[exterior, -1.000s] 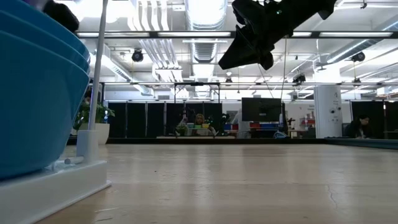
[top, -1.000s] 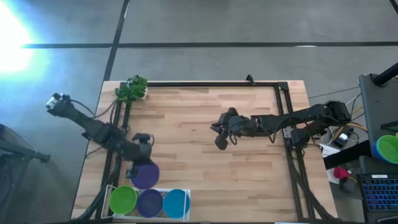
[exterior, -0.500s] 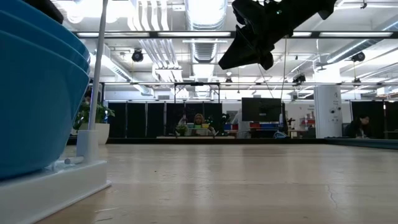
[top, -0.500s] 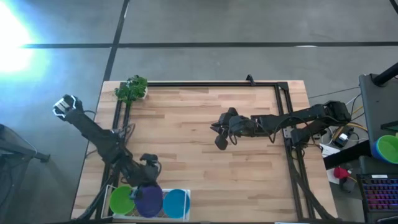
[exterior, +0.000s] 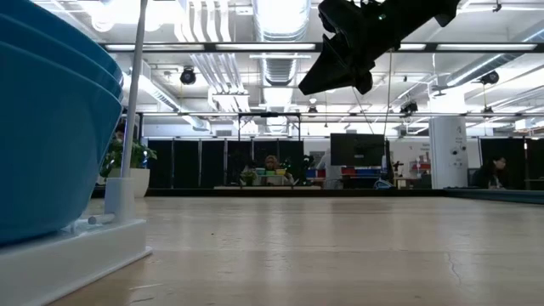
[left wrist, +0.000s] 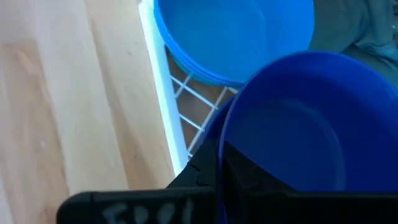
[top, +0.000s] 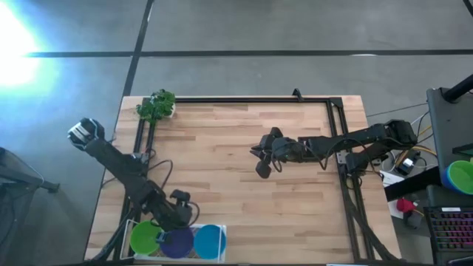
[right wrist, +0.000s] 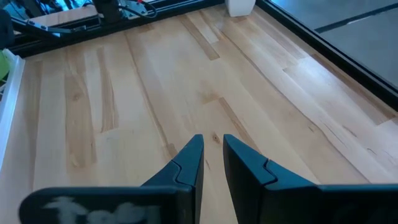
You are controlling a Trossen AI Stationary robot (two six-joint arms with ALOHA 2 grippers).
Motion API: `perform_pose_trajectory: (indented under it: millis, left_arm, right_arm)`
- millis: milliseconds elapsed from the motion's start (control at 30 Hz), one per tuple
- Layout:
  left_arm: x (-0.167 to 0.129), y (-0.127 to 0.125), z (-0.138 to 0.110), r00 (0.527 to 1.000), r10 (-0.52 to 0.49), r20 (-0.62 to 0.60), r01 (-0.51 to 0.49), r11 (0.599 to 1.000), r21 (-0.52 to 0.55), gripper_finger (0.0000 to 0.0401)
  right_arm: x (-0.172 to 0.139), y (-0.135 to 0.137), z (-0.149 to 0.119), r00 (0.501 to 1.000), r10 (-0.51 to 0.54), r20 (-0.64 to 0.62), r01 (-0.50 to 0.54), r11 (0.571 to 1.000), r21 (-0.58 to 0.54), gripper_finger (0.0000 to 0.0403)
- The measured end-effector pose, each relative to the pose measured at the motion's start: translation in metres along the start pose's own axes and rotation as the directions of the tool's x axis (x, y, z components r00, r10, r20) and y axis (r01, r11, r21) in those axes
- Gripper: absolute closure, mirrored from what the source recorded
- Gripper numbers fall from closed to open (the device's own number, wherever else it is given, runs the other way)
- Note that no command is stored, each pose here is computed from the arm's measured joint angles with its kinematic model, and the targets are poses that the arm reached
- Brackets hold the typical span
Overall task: Pick & Place Mini bowls
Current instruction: Stack the purple bowl on the purple bowl on the shelf
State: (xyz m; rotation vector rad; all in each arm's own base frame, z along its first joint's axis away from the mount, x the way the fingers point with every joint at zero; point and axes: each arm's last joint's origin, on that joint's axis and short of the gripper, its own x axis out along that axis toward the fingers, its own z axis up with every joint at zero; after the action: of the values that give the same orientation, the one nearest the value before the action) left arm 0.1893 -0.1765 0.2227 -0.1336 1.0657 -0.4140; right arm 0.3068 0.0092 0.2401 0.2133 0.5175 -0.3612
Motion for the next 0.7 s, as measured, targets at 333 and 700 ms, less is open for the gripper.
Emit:
perform_pose_trajectory:
  millis: [333, 700]
  left_arm:
    - [0.0027, -0.0004, -0.0006, 1.000, -0.016, -0.020, 0.015, 1.000, -0.022, 0.0401]
    - [0.0020, -0.0007, -0.0007, 0.999, -0.026, -0.024, 0.026, 0.999, -0.021, 0.0400]
  right_arm:
    - [0.0000, -0.0001, 0.0000, 1.000, 0.000, 0.000, 0.000, 1.000, 0.000, 0.0344]
    - [0.0000, 0.0000, 0.0000, 1.000, 0.000, 0.000, 0.000, 1.000, 0.000, 0.0344]
